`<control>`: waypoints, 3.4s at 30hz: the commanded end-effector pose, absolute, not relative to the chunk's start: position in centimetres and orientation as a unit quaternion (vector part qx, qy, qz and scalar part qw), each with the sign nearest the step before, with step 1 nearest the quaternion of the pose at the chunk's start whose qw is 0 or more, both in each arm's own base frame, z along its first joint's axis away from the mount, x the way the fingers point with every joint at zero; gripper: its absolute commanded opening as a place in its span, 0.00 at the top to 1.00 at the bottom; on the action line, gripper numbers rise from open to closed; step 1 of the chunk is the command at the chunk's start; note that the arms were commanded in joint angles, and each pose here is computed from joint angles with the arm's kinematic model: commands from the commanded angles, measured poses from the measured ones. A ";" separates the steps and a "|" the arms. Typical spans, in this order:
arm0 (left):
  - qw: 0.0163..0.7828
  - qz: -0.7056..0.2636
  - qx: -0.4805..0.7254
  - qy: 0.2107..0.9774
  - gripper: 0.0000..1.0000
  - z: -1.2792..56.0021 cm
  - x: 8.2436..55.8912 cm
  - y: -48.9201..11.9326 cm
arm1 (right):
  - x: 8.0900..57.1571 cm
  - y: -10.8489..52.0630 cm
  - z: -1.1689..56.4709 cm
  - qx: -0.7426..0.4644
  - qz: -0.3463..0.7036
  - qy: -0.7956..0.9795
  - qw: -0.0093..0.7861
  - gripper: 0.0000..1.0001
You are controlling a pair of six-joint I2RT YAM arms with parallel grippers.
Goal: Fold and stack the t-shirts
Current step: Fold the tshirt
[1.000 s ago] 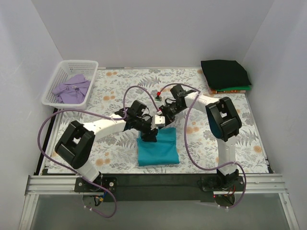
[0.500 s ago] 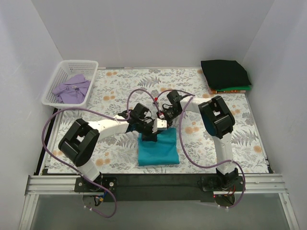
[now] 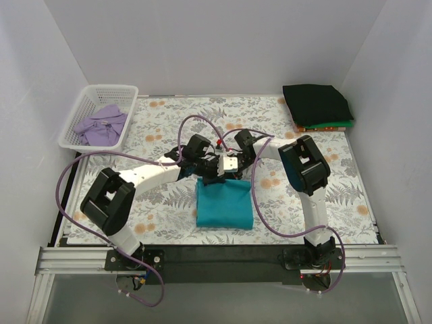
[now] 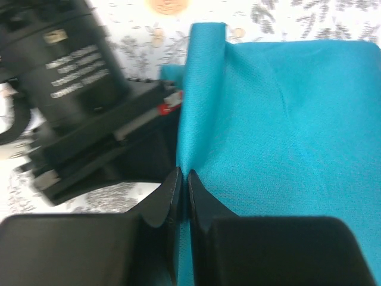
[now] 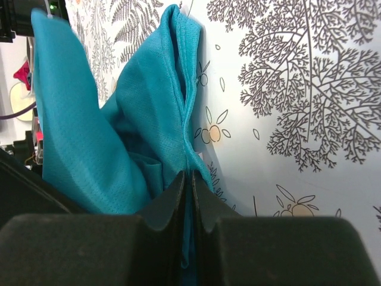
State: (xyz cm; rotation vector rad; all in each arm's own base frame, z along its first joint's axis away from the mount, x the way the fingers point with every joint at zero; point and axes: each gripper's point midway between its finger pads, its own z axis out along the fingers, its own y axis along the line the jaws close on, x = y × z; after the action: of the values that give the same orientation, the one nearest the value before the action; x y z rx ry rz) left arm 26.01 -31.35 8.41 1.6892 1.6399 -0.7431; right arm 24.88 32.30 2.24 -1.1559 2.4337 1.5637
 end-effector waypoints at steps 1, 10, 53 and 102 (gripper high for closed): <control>0.378 -0.259 0.641 0.616 1.00 10.2 29.3 -31.5 | 24.2 31.8 0.9 -0.383 0.481 0.788 0.010 0.86; 0.379 -0.249 0.641 0.619 1.00 9.0 29.6 -30.8 | 27.3 32.2 2.9 -0.409 0.445 0.794 0.066 0.85; 0.425 -0.222 0.636 0.605 0.96 9.5 33.2 -30.9 | 35.4 31.0 4.2 -0.430 0.374 0.809 0.145 0.57; 0.176 -0.621 0.106 0.757 0.07 18.8 28.9 -25.7 | 31.5 28.6 17.1 -0.226 0.570 0.775 0.150 0.02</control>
State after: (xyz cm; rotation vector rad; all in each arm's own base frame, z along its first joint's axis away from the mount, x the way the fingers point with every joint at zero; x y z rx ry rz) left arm 32.04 -25.27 14.13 0.2018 2.2280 -1.6765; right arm 33.92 27.61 12.40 -0.6138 2.3385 1.5309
